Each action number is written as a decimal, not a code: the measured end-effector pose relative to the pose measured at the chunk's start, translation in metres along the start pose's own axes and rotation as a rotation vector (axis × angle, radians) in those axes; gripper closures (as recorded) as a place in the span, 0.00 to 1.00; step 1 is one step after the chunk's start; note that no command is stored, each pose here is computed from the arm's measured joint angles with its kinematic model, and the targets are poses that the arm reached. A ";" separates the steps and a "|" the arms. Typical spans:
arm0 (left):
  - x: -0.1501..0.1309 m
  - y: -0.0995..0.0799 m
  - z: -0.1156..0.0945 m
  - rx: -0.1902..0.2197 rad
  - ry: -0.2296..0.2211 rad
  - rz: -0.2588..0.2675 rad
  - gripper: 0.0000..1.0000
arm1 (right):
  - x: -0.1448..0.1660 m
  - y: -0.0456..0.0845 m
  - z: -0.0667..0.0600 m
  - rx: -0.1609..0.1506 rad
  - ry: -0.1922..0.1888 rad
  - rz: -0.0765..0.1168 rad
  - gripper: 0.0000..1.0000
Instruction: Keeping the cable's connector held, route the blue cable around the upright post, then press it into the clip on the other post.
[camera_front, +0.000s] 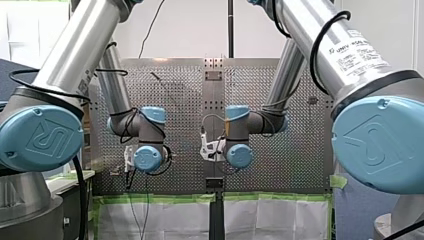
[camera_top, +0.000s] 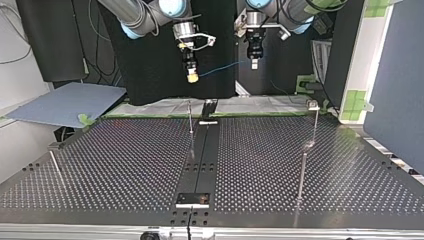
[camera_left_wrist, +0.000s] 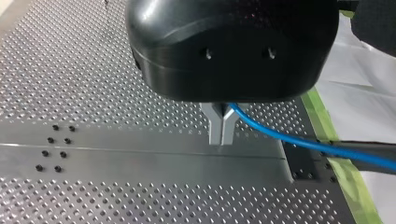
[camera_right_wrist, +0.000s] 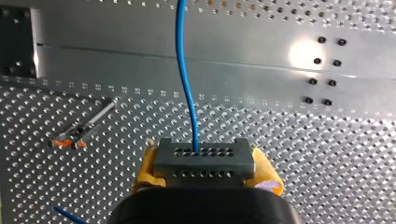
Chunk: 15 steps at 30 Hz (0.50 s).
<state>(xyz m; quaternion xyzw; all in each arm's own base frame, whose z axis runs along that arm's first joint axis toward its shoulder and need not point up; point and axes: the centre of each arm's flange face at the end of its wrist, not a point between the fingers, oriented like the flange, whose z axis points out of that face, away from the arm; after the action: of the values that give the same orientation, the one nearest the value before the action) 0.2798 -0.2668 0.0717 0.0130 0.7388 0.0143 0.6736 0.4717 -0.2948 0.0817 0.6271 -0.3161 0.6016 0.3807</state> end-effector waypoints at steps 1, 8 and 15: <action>-0.003 0.000 0.000 0.006 0.000 -0.002 1.00 | 0.001 -0.002 0.000 0.001 -0.002 0.001 1.00; -0.021 0.003 0.000 0.007 0.000 -0.009 1.00 | 0.021 -0.006 0.001 0.038 -0.002 0.042 1.00; -0.039 0.009 -0.002 -0.006 0.001 -0.011 1.00 | 0.059 -0.008 0.008 0.082 0.024 0.066 1.00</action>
<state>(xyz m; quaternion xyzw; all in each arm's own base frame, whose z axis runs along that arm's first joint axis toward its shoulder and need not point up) 0.2817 -0.2598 0.1108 0.0072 0.7391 0.0128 0.6734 0.4872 -0.2939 0.1395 0.6241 -0.3069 0.6339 0.3385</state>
